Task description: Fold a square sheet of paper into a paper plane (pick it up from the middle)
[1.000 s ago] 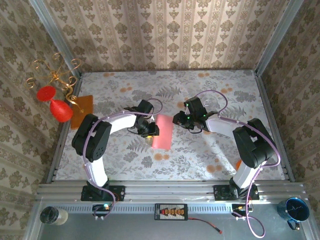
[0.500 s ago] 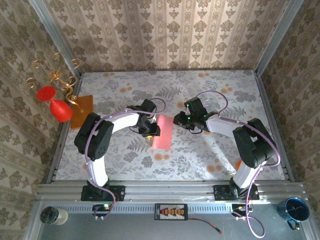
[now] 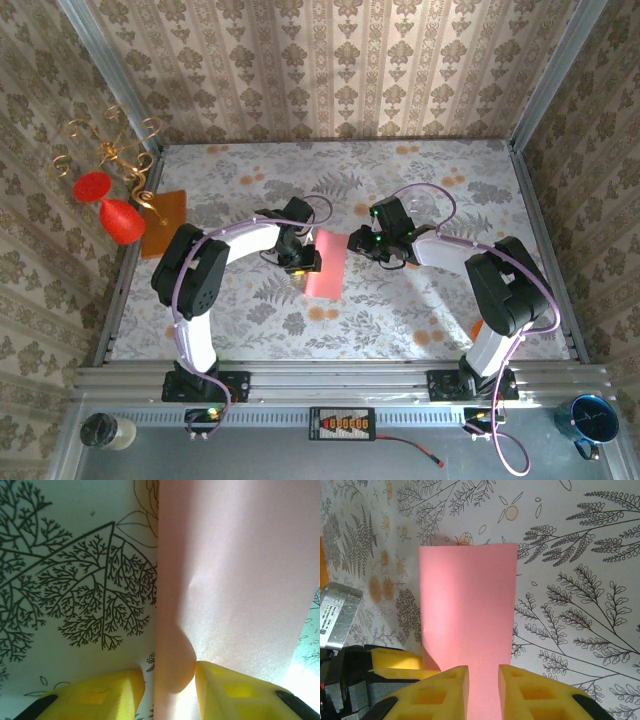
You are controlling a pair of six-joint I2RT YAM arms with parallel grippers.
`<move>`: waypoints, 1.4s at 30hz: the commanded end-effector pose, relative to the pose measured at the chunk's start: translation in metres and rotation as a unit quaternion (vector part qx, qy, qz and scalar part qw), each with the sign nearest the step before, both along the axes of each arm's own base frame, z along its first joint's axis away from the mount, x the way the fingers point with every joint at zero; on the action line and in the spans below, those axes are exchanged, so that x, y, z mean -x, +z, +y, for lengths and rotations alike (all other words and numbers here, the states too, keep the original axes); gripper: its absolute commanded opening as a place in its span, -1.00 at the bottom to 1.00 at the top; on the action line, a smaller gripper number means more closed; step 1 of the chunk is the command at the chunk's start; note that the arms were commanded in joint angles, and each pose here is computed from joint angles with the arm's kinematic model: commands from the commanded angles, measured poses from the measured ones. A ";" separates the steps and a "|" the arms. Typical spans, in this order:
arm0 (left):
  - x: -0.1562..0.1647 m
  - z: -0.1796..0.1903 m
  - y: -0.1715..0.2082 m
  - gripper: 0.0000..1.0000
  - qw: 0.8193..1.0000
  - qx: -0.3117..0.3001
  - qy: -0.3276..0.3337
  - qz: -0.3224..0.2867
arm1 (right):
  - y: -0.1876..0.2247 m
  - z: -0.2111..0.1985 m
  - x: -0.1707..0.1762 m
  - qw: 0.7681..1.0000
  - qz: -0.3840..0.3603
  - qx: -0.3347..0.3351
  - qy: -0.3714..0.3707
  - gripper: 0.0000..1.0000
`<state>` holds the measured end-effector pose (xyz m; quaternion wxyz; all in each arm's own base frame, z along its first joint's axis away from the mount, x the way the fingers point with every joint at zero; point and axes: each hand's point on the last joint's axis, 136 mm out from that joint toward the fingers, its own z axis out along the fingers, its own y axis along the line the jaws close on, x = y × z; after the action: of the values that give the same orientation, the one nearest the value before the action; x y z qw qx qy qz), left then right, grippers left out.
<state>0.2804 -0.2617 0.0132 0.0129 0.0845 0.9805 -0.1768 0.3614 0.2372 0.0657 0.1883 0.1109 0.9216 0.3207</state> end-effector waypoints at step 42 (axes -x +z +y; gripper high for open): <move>0.025 0.013 -0.069 -0.25 0.995 -0.073 -0.033 0.054 | -0.023 0.026 0.018 0.998 0.039 -0.029 0.037 -0.62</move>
<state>0.2798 -0.2625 0.0106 -0.0030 0.0970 0.9820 -0.1621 0.3499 0.2573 0.0507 0.1550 0.0940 0.9225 0.3407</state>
